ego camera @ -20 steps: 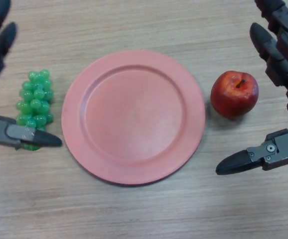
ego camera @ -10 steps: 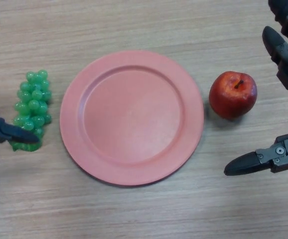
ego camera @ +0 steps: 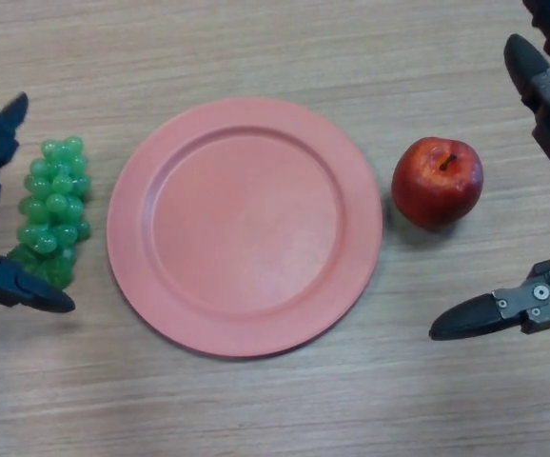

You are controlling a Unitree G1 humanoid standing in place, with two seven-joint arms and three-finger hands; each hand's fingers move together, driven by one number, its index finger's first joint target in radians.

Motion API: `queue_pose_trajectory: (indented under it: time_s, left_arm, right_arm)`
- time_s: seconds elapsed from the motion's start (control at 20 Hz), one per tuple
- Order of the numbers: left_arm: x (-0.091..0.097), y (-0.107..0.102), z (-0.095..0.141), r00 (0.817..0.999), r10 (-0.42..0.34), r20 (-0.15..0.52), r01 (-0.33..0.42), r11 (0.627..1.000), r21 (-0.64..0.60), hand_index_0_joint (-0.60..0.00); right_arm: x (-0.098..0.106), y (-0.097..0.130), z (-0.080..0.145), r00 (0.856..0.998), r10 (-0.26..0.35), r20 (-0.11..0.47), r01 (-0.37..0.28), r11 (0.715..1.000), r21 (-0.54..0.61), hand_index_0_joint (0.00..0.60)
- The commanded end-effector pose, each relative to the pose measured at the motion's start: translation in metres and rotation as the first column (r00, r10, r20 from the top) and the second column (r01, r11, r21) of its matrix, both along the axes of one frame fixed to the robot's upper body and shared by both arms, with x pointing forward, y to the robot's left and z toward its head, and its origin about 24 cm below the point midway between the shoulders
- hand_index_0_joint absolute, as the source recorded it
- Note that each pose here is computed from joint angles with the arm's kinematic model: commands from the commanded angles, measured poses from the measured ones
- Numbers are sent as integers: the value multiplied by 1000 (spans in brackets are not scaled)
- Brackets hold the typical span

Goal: Pick up the green grapes and place it on the plate

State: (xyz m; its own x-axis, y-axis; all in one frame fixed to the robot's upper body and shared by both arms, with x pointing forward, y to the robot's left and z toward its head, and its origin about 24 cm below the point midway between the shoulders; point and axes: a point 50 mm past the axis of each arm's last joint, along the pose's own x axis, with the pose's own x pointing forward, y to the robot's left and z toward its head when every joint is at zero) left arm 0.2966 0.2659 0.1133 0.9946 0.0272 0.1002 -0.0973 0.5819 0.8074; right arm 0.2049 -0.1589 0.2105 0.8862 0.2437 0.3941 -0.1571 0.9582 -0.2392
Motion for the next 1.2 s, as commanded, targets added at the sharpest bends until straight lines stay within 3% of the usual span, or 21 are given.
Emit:
queue_pose_trajectory:
  time_s: [0.05,0.2,0.3,0.35,0.4,0.45,0.7,0.8,0.85,0.9,0.95,1.1,1.15,1.2]
  left_arm:
    - [1,14,32,985,26,173,-38,997,65,0]
    - [6,11,27,987,13,162,-19,999,34,0]
    - [6,10,26,987,11,163,-15,1000,27,-200]
    - [6,11,25,985,15,171,-18,1000,16,-350]
    - [6,12,26,982,24,188,-26,1000,7,-450]
    - [8,16,28,964,63,257,-57,998,-29,-592]
    - [8,28,28,943,108,314,-85,993,-86,-600]
    - [4,40,38,894,166,416,-130,985,-113,-600]
    - [1,47,45,852,204,482,-173,979,-109,-600]
    - [-1,51,49,833,216,509,-185,976,-112,-600]
    - [-6,57,57,798,235,556,-211,972,-108,-600]
    - [-17,59,73,777,224,589,-196,974,-112,-600]
    - [-25,53,84,762,209,613,-194,977,-91,-600]
    - [-29,48,89,758,191,623,-181,980,-80,-600]
  right_arm:
    - [-15,-6,27,979,-12,204,11,1000,4,0]
    - [-16,-6,27,978,-13,208,13,1000,2,0]
    - [-16,-6,27,978,-14,209,13,1000,3,0]
    - [-17,-6,27,978,-13,210,13,1000,2,0]
    - [-17,-6,27,978,-12,210,12,1000,1,0]
    - [-18,-5,27,978,-8,209,9,1000,-4,0]
    - [-19,-4,27,978,-4,211,6,1000,-9,0]
    - [-19,-3,27,978,-2,209,5,1000,-13,0]
    - [-19,-3,28,978,-1,209,4,1000,-15,0]
    - [-19,-3,27,978,0,208,3,1000,-16,0]
    - [-19,-2,27,979,3,206,1,1000,-17,0]
    - [-19,-1,28,978,5,208,-1,1000,-20,0]
    - [-19,-1,28,978,6,209,-2,1000,-19,0]
    - [-18,-1,28,978,7,208,-3,1000,-19,0]
